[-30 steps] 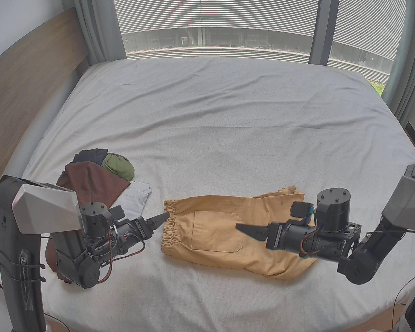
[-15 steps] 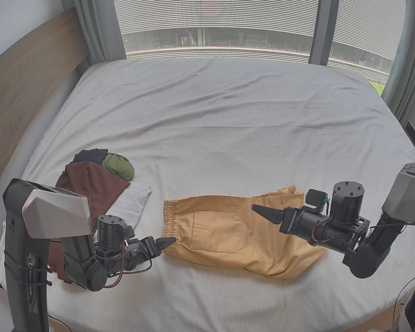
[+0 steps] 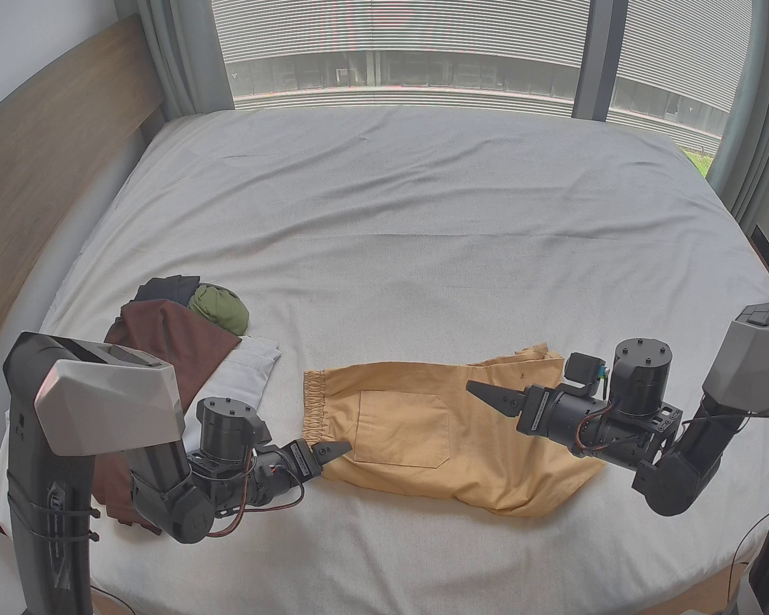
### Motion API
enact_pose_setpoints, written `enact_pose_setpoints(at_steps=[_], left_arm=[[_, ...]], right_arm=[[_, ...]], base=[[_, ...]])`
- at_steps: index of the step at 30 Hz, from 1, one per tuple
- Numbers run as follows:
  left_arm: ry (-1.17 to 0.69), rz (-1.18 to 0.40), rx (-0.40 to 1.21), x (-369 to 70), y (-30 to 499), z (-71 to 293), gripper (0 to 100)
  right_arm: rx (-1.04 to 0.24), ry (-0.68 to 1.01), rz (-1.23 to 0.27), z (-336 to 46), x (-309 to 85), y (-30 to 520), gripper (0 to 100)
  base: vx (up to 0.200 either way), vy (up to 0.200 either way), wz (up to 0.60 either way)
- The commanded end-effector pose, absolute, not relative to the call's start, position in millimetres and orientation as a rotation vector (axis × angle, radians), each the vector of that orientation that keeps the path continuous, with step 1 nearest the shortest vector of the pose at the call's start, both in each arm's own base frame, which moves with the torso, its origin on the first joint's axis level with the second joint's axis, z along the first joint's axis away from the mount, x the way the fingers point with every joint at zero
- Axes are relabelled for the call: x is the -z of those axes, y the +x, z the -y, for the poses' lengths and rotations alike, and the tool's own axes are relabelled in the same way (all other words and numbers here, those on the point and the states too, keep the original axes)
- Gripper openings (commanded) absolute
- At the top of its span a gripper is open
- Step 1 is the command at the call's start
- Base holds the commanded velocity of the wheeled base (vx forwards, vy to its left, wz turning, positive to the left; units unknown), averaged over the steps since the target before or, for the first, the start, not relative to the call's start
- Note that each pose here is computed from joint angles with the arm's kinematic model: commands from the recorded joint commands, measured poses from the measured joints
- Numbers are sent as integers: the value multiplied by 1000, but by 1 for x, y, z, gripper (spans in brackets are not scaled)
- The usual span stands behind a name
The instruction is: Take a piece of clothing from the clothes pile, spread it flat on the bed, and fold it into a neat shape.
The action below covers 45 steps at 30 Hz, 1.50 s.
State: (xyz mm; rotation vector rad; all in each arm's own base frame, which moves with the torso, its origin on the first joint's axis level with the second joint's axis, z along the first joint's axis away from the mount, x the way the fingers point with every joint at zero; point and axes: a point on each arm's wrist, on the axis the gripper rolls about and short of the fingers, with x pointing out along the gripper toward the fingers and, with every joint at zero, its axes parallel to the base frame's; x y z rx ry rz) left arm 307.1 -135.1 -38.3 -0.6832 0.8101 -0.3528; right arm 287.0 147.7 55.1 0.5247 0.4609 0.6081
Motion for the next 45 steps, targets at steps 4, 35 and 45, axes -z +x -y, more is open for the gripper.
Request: enact_pose_setpoints(at_steps=[4, 35, 45], left_arm=[[-666, -874, 344, 25, 312, 146, 100], [-658, -940, 241, 14, 335, 157, 100], [-633, -979, 215, 12, 342, 160, 100]], right_arm=[[-606, 525, -459, -147, -55, 287, 100], [-618, 521, -465, -150, -54, 285, 100], [-621, 521, -463, -151, -55, 285, 100]], base=[[0, 0, 0], [0, 0, 0], [0, 0, 0]])
